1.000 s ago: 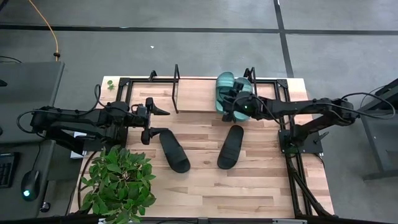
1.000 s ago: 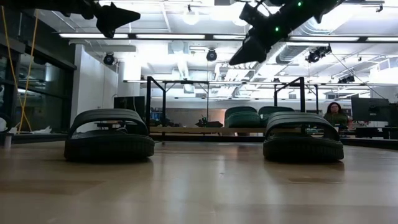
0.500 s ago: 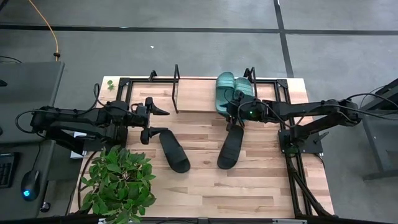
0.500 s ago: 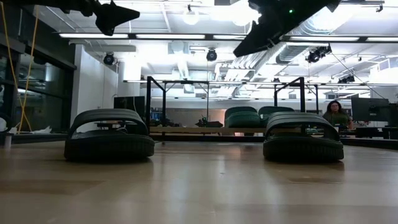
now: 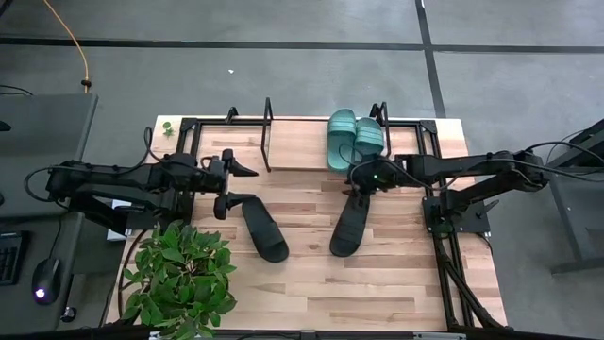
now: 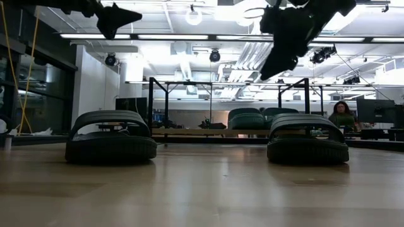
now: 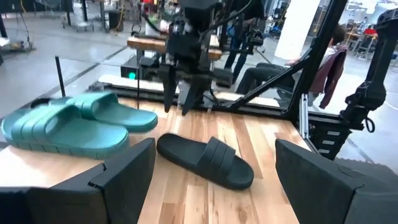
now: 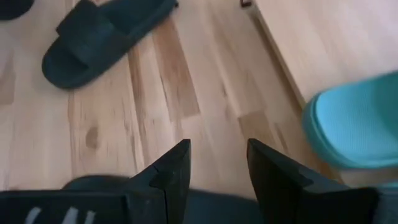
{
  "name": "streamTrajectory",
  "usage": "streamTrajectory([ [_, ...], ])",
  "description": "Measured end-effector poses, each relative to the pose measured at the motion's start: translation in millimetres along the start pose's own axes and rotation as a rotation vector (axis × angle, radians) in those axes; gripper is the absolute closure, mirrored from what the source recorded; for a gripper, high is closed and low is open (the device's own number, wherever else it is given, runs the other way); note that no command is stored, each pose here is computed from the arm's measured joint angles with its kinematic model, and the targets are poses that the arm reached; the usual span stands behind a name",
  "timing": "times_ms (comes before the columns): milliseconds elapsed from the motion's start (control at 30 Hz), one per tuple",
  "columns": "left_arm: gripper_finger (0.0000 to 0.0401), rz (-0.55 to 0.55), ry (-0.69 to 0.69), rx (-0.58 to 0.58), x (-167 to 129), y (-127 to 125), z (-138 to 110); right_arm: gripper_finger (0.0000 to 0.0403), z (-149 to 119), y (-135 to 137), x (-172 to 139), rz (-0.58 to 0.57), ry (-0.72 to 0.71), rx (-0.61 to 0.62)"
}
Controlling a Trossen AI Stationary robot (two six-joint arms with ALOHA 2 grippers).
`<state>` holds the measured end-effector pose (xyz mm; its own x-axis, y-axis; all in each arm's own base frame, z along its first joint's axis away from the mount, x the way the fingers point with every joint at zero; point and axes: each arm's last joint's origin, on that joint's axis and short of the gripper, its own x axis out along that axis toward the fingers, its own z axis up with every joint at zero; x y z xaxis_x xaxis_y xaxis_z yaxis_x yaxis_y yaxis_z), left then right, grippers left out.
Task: Pick and place slides into the shelf
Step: Put the right black slides on the shelf
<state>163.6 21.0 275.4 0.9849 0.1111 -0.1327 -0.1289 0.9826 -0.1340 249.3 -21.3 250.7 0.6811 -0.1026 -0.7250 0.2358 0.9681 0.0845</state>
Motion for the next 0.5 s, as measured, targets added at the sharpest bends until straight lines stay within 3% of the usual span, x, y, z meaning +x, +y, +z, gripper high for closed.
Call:
streamTrajectory([
  [500, 0.0089, 0.01, 0.077, -0.014, 17, 2, -10, 0.0256, -9, 28, -2, 0.05, 0.035, -0.077],
])
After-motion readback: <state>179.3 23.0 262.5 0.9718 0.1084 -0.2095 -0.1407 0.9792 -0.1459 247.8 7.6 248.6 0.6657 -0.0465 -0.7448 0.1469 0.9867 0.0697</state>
